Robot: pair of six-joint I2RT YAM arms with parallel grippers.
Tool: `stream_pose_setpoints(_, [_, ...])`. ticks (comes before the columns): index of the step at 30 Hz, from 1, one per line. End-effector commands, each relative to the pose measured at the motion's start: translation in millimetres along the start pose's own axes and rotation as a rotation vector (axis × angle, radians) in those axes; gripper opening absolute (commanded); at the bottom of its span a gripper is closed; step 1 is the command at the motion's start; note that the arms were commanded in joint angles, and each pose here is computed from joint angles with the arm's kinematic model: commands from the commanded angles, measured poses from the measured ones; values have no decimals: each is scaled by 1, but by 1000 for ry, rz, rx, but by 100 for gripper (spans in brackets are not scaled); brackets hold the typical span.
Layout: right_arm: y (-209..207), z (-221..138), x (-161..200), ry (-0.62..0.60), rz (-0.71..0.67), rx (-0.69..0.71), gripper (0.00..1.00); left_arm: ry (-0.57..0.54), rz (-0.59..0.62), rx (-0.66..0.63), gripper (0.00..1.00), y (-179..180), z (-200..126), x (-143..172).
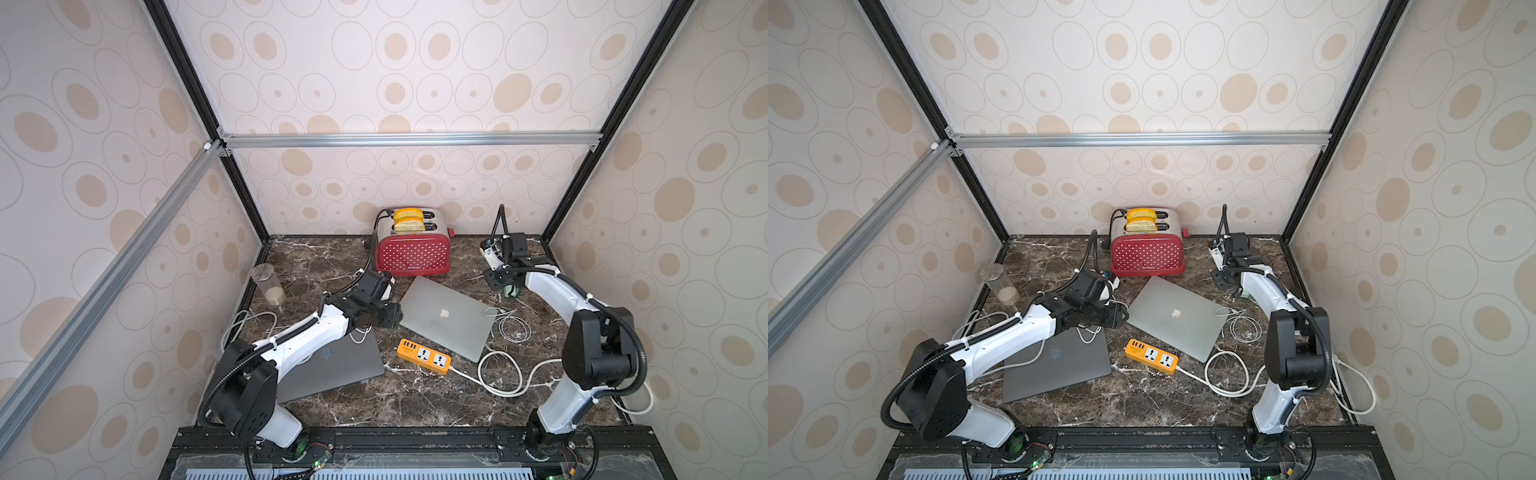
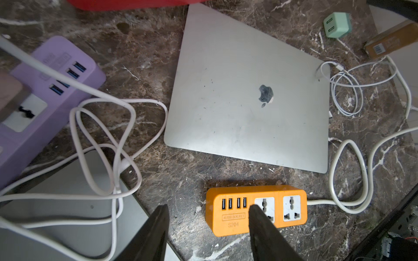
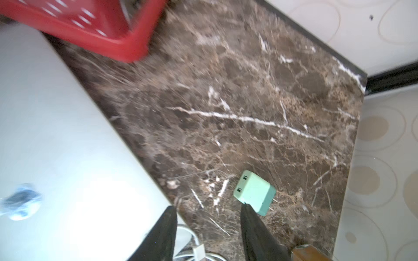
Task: Unplug the laptop charger
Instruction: Place the plug at the center of the board, then remove the charging cable from the laptop.
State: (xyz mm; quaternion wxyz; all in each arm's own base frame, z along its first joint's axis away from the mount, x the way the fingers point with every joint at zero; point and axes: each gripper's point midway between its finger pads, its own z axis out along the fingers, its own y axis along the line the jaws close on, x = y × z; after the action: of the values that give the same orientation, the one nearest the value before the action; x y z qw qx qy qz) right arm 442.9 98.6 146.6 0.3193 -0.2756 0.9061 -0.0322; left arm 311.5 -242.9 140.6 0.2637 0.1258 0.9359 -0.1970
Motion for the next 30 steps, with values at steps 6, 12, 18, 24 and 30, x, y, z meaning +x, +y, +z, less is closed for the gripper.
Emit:
stream_pose_setpoints(6, [129, -30, -10, -130, -96, -332, 49, 25, -30, -184, 58, 45, -35, 26])
stream_pose_setpoints(12, [197, -46, -20, -202, -170, -474, 50, 12, -110, -270, 58, 80, -53, 36])
stream_pose_setpoints(18, [259, -50, -21, -254, -312, -620, 50, 55, -248, -285, 57, 108, -48, 64])
stream_pose_setpoints(24, [306, -44, -24, -242, -454, -692, 46, 47, -337, -255, 57, 115, -42, 80])
stream_pose_setpoints(30, [340, -33, -16, -169, -476, -771, 45, 36, -356, -311, 57, 127, -53, 87])
